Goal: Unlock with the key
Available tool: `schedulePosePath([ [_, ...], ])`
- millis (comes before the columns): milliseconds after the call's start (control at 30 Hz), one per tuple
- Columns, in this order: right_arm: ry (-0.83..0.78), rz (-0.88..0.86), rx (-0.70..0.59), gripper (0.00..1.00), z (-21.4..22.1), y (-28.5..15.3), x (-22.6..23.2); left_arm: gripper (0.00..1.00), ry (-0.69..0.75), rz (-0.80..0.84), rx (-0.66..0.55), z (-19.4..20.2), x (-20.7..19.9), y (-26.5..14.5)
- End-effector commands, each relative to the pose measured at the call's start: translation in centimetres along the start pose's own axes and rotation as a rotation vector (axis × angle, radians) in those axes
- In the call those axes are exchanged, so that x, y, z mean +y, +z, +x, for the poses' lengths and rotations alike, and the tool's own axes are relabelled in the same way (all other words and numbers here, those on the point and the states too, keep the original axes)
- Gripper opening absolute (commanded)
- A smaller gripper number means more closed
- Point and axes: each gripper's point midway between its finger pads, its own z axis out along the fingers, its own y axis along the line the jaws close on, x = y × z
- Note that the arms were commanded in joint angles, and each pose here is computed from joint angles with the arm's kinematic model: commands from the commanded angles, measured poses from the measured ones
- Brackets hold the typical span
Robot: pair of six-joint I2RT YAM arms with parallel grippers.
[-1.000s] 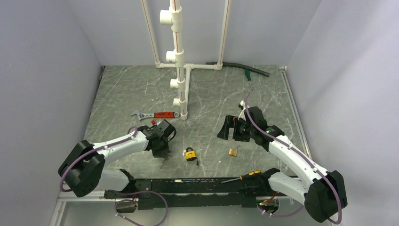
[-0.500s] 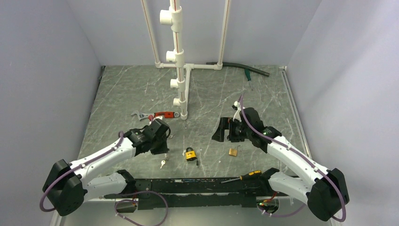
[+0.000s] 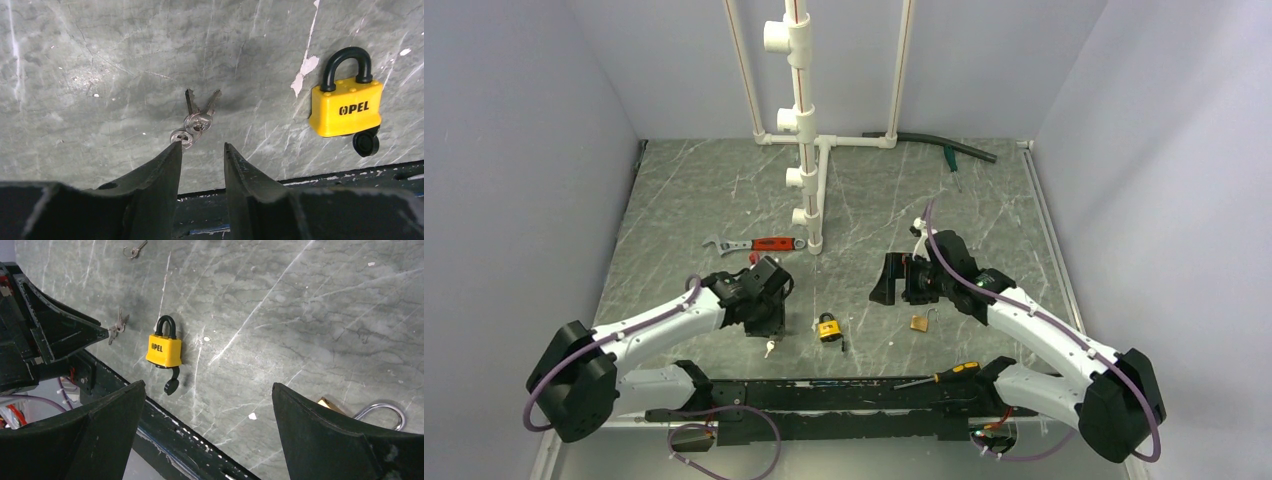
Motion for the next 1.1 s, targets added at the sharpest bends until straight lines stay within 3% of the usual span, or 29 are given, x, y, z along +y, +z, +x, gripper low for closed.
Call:
schedulePosePath([
  [0,-0.007,-0.003,-0.04,1.0,-1.2,0.1,0.6,0.4,0.005,0.005,0.017,0.4,-0.2,0.4],
  [233,0.003,0.0,-0.025,1.0,-0.9,0.4,0.4,0.4,0.021,-0.038,0.043,1.0,-0.1,1.8],
  [567,0.011,0.015,-0.007,1.0,-0.5,0.6,0.1,0.18,0.034,-0.075,0.035,0.6,-0.2,2.1],
  [800,0.011,0.014,-0.001,1.0,-0.3,0.7,0.0,0.26,0.051,-0.097,0.016,0.2,-0.1,2.3],
  [867,0.011,0.015,0.0,1.0,-0.3,0.7,0.0,0.19,0.053,-0.102,0.021,0.2,-0.1,2.6],
  [933,0.01,0.018,0.001,1.0,-0.2,0.7,-0.1,0.03,0.054,-0.111,0.028,0.3,-0.1,3.2],
  [1067,0.008,0.021,0.003,1.0,-0.2,0.6,-0.1,0.0,0.055,-0.103,0.026,0.3,-0.4,3.3],
])
